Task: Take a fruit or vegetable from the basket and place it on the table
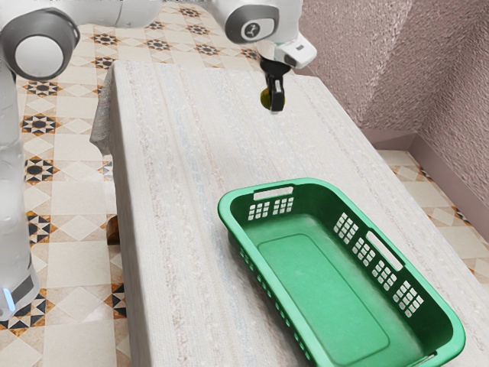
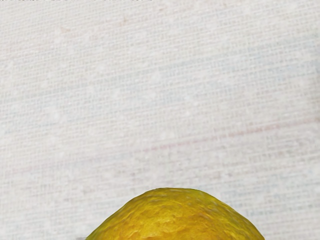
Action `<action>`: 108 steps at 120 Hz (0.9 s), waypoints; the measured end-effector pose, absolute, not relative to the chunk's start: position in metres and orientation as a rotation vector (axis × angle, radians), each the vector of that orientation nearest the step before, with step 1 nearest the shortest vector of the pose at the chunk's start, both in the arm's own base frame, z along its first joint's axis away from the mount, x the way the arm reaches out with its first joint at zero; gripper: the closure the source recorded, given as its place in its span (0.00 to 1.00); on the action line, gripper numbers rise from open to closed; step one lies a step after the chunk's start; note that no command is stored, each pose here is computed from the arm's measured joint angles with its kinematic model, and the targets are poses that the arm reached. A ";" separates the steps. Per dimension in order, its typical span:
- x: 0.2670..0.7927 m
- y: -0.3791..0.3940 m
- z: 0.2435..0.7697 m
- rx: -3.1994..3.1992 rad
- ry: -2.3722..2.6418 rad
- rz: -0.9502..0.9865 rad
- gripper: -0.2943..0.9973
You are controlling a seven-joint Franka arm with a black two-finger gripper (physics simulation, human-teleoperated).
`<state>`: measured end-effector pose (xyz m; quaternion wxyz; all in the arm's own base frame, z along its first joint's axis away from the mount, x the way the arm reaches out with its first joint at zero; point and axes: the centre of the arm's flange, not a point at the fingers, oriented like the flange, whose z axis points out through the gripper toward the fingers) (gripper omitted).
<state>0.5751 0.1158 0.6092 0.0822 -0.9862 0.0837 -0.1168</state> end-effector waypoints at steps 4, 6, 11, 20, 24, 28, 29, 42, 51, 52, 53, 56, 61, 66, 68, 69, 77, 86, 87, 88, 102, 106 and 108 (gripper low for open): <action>0.578 0.107 0.606 -2.949 0.265 -0.344 0.52; 0.579 0.103 0.606 -2.950 0.273 -0.342 0.53; 0.581 0.092 0.604 -2.952 0.294 -0.341 0.52; 0.584 0.073 0.602 -2.955 0.331 -0.340 0.52; 0.585 0.064 0.602 -2.956 0.347 -0.340 0.52; 0.586 0.056 0.602 -2.956 0.364 -0.341 0.52; 0.586 0.054 0.602 -2.956 0.368 -0.341 0.52; 0.588 0.029 0.601 -2.956 0.418 -0.345 0.52; 0.588 0.014 0.601 -2.955 0.449 -0.346 0.52; 0.588 0.012 0.601 -2.955 0.452 -0.346 0.52; 0.588 0.010 0.601 -2.955 0.456 -0.347 0.52; 0.588 0.006 0.601 -2.954 0.465 -0.348 0.52; 0.588 -0.001 0.601 -2.954 0.479 -0.350 0.52; 0.588 -0.008 0.601 -2.953 0.492 -0.350 0.52; 0.588 -0.010 0.601 -2.953 0.496 -0.351 0.52; 0.588 -0.011 0.601 -2.953 0.498 -0.351 0.52; 0.588 -0.019 0.601 -2.952 0.514 -0.353 0.52; 0.588 -0.026 0.601 -2.952 0.526 -0.354 0.52; 0.588 -0.026 0.601 -2.952 0.527 -0.354 0.52; 0.588 -0.027 0.601 -2.952 0.528 -0.354 0.52; 0.587 -0.032 0.601 -2.952 0.534 -0.355 0.52; 0.587 -0.032 0.601 -2.952 0.533 -0.355 0.52; 0.587 -0.032 0.601 -2.953 0.532 -0.355 0.52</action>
